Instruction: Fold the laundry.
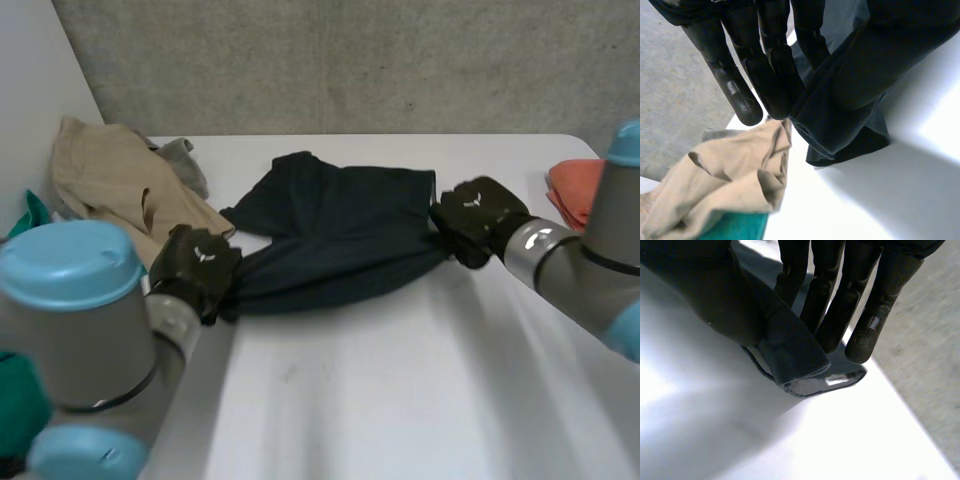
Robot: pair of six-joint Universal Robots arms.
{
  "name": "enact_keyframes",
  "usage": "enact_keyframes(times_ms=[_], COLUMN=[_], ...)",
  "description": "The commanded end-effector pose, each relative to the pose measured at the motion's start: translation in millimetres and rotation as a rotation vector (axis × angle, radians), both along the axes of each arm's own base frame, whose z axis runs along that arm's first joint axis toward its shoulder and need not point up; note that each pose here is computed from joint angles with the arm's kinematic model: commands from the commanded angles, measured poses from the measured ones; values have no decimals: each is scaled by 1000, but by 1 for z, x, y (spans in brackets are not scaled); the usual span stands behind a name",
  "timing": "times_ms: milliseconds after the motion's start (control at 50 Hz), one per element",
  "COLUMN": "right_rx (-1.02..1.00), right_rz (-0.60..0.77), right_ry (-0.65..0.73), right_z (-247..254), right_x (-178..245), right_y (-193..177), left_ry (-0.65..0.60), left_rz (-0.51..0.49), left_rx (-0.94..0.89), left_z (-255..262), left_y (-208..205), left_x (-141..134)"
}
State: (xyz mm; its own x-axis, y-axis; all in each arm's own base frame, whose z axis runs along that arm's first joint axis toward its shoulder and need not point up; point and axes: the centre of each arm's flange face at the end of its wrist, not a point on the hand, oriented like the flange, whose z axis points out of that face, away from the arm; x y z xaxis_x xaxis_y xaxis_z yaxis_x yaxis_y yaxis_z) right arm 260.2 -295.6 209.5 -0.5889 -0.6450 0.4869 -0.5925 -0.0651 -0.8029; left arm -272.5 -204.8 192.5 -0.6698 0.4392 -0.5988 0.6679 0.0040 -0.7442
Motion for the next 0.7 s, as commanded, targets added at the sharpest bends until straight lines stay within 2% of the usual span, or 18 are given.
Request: enact_keyframes(times_ms=[20,100,160,260,400,480,500,560,580,640,660,700], right_rx=[192,282,311,349,306,217,165,66,-28,-202,-352,-481], right_rz=[22,82,136,148,141,106,77,18,-25,-80,-105,-119], right_ry=[125,285,355,368,352,320,292,242,213,152,103,50], right_z=[27,20,7,-4,-10,-27,-29,-22,-11,15,38,60], right_x=[-24,-42,-45,-46,-43,-36,-31,-25,-22,-16,-11,-7], right_y=[60,87,99,106,96,64,46,15,-7,-40,-59,-72], left_ry=[-123,-188,-196,-204,-134,-81,-75,-68,-68,-36,-1,67], left_rz=[-69,-130,-161,-158,-150,-114,-104,-73,-66,-40,-22,-10], left_rx=[160,245,253,253,163,74,56,-53,-121,-263,-365,-491], left_z=[3,-6,-8,-13,-3,-7,-9,-9,-5,17,35,62], left_y=[59,87,96,90,72,38,28,-17,-39,-76,-96,-113], left_x=[21,22,19,12,-1,-13,-16,-30,-40,-52,-59,-67])
